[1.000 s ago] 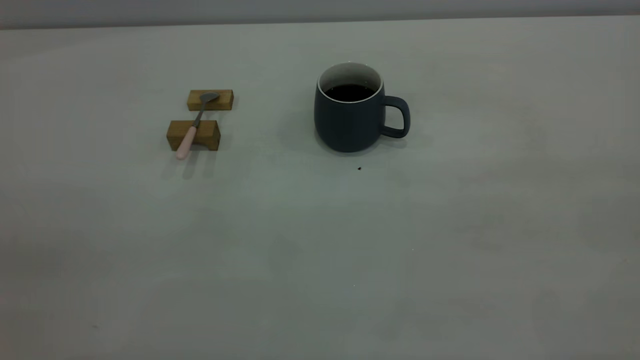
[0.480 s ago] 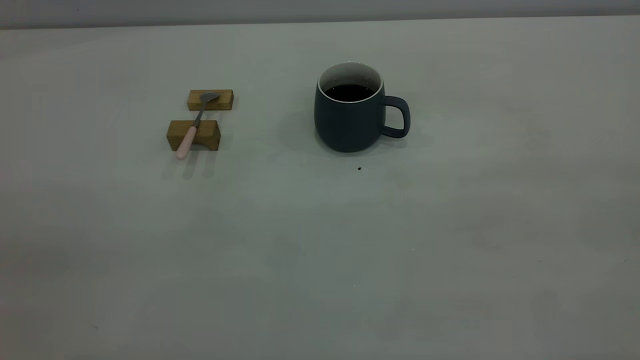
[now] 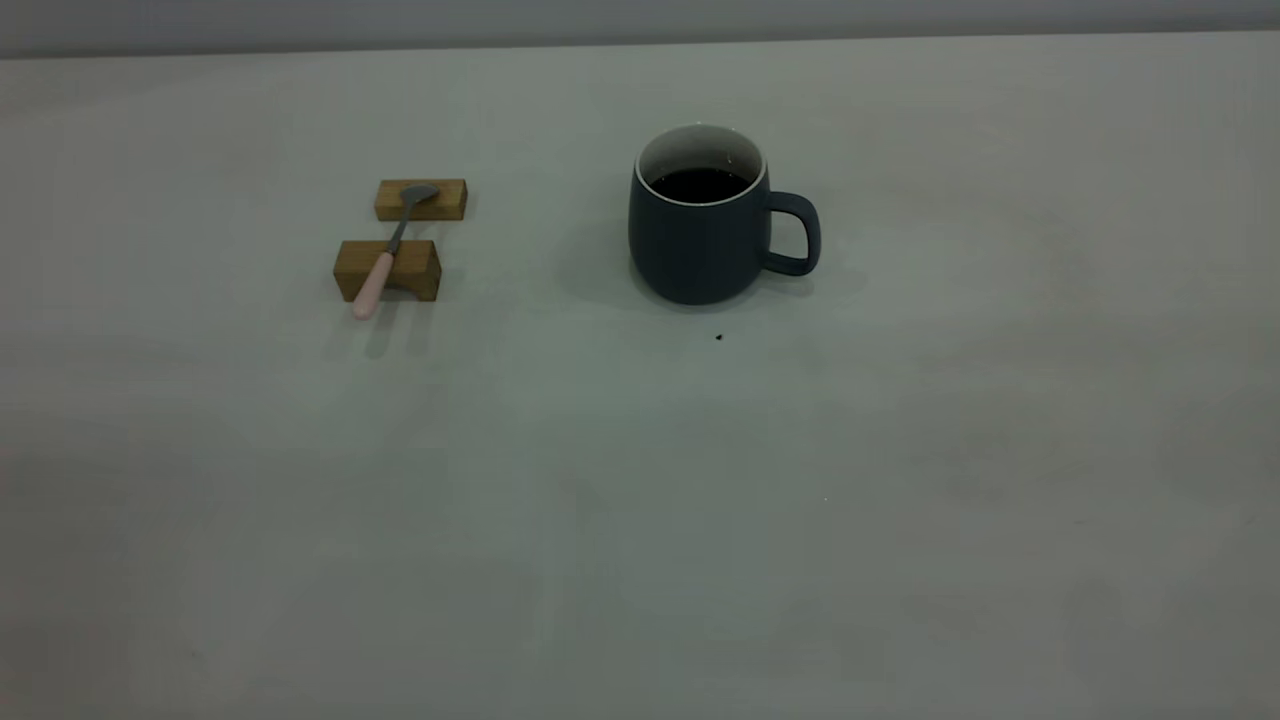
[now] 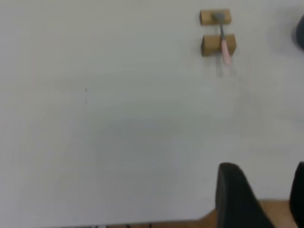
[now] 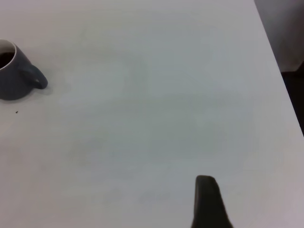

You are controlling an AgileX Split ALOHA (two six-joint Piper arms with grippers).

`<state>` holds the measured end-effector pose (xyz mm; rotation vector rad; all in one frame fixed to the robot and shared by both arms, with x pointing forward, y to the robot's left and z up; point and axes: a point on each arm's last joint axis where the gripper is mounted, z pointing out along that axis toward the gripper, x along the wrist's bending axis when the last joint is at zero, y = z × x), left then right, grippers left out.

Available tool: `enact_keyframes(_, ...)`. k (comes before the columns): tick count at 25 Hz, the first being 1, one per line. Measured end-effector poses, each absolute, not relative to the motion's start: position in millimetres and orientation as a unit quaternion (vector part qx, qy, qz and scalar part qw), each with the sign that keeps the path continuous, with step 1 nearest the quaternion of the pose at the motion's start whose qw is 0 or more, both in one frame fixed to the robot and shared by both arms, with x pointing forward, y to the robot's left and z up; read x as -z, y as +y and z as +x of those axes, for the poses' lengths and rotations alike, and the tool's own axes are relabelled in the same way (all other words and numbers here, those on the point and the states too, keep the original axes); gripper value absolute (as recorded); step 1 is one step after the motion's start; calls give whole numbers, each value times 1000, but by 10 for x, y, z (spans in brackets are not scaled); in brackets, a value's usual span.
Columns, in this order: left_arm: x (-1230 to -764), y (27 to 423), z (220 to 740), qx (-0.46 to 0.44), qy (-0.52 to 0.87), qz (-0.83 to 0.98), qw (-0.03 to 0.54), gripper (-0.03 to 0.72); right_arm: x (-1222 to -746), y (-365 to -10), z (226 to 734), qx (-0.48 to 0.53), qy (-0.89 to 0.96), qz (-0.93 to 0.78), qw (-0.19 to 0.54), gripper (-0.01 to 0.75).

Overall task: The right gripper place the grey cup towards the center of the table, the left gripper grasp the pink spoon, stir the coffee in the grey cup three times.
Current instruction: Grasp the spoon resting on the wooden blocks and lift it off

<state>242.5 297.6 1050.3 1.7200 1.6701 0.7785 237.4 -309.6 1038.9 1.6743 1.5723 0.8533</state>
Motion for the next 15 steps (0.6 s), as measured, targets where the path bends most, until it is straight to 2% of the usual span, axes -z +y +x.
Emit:
enact_keyframes(6, -10711, 2990, 3001, -239, 656, 669, 255, 614, -10389, -3096, 2374, -328, 604, 643, 339, 523)
enact_keyframes(9, -10699, 2994, 3376, -198, 672, 679, 220, 641, -10389, -3096, 2374, -328, 604, 643, 339, 523)
enact_keyframes(15, -10460, 2985, 4214, -131, 693, 686, 178, 614, -10389, -3096, 2374, -328, 604, 643, 339, 523)
